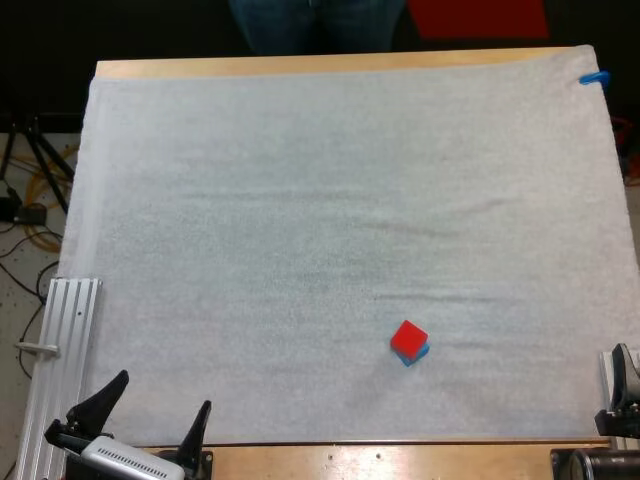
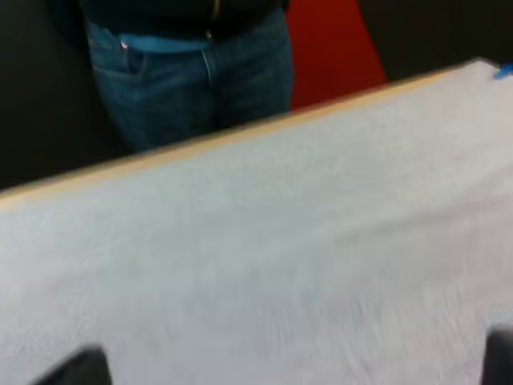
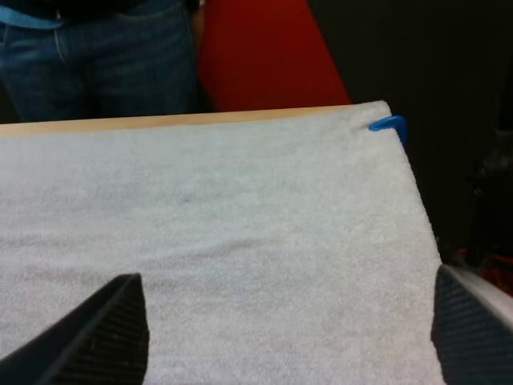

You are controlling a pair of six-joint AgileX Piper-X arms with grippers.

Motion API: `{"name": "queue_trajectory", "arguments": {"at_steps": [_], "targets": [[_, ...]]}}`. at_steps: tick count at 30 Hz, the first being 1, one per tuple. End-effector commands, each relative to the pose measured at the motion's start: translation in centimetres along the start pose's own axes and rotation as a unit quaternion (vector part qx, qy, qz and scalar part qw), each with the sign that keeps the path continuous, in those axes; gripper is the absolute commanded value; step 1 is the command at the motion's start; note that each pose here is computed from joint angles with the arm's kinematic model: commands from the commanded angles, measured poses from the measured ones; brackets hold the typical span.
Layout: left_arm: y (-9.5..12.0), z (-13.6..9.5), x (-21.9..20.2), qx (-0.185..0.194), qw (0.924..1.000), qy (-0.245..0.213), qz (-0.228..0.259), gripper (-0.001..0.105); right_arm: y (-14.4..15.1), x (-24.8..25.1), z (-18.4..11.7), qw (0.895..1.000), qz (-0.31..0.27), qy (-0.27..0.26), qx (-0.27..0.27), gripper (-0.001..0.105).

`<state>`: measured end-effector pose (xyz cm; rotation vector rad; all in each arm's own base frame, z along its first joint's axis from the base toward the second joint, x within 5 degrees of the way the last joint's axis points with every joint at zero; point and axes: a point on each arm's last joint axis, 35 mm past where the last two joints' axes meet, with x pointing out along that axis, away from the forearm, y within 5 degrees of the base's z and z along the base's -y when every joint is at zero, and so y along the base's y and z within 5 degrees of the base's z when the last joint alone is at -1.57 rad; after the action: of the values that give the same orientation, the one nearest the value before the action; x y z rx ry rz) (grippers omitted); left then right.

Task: Stack red cube on blue cube

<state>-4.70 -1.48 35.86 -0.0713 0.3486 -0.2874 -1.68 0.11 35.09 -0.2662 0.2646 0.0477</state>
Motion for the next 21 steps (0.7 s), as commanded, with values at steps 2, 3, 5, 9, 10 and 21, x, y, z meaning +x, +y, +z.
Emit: {"name": "queue_trajectory", "arguments": {"at_steps": [2,3,5,9,10,21], "targets": [[0.0,0.2,0.2,0.001,1.0000,0.008,-0.002,0.087,0.0,0.3,0.2,1.000,0.000,0.003,-0.002,0.071],[0.0,0.3,0.2,0.004,1.0000,0.003,-0.002,0.087,0.0,0.5,0.1,1.000,0.000,0.002,-0.006,0.071],[0.1,0.5,0.4,0.014,0.9999,-0.007,0.000,0.087,-0.1,0.9,0.2,1.000,-0.003,-0.007,-0.012,0.071],[0.6,0.6,1.8,0.026,0.9993,-0.027,0.002,0.087,0.0,2.1,-0.2,1.000,-0.002,-0.018,-0.014,0.071],[0.8,0.5,2.2,0.026,0.9993,-0.027,0.002,0.087,0.1,2.5,-0.4,1.000,-0.001,-0.014,-0.014,0.071],[2.7,-2.7,7.4,-0.008,0.9996,0.025,0.001,0.087,0.8,5.0,-2.9,0.999,0.029,0.033,-0.007,0.071]]}}
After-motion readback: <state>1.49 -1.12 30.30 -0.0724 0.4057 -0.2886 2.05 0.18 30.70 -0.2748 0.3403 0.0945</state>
